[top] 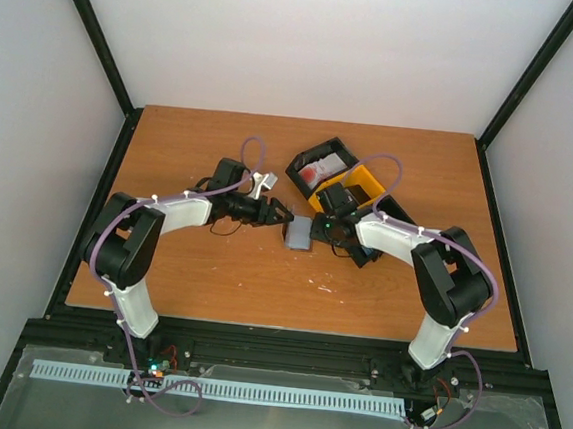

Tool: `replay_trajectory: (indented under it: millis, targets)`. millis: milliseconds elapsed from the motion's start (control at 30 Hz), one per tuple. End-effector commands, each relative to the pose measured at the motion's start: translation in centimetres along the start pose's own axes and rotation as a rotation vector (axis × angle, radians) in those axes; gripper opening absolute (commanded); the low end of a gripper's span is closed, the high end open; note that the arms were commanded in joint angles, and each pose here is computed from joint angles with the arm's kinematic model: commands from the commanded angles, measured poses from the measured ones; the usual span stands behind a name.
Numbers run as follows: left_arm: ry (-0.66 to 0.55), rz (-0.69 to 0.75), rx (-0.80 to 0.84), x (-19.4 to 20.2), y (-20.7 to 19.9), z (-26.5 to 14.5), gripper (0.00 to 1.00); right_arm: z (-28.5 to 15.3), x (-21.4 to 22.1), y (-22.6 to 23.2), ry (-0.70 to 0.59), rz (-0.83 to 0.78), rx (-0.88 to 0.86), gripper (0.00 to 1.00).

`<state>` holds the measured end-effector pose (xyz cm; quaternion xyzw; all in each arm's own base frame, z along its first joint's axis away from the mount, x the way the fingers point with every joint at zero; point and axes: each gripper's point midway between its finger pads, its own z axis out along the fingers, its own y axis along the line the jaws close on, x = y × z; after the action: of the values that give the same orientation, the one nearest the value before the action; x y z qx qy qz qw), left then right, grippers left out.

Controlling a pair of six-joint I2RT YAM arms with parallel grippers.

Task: Put the credit cards into the card holder
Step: Close the card holder at the center of the board.

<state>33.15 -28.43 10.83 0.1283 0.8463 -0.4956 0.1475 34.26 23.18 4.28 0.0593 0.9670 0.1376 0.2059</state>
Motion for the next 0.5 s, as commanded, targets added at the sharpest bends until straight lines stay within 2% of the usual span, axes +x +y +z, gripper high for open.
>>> replay_trajectory:
  millis: [0,133,333,467]
  targets:
    - [0.002,0.048,0.008,-0.7,-0.7,0.3,0.60,-0.1,-0.3,-0.9,-0.008,0.032,0.018,0.43]
    - [0.011,0.048,0.018,-0.7,-0.8,0.5,0.60,0.3,-0.8,-1.8,-0.010,0.006,0.087,0.39]
    - [0.011,0.045,0.009,-0.8,-0.8,0.5,0.59,-0.4,-1.0,1.4,-0.005,-0.048,-0.089,0.45]
    - [0.012,0.038,0.002,-0.9,-0.5,0.7,0.57,0.8,-0.7,1.9,0.034,-0.080,-0.094,0.49]
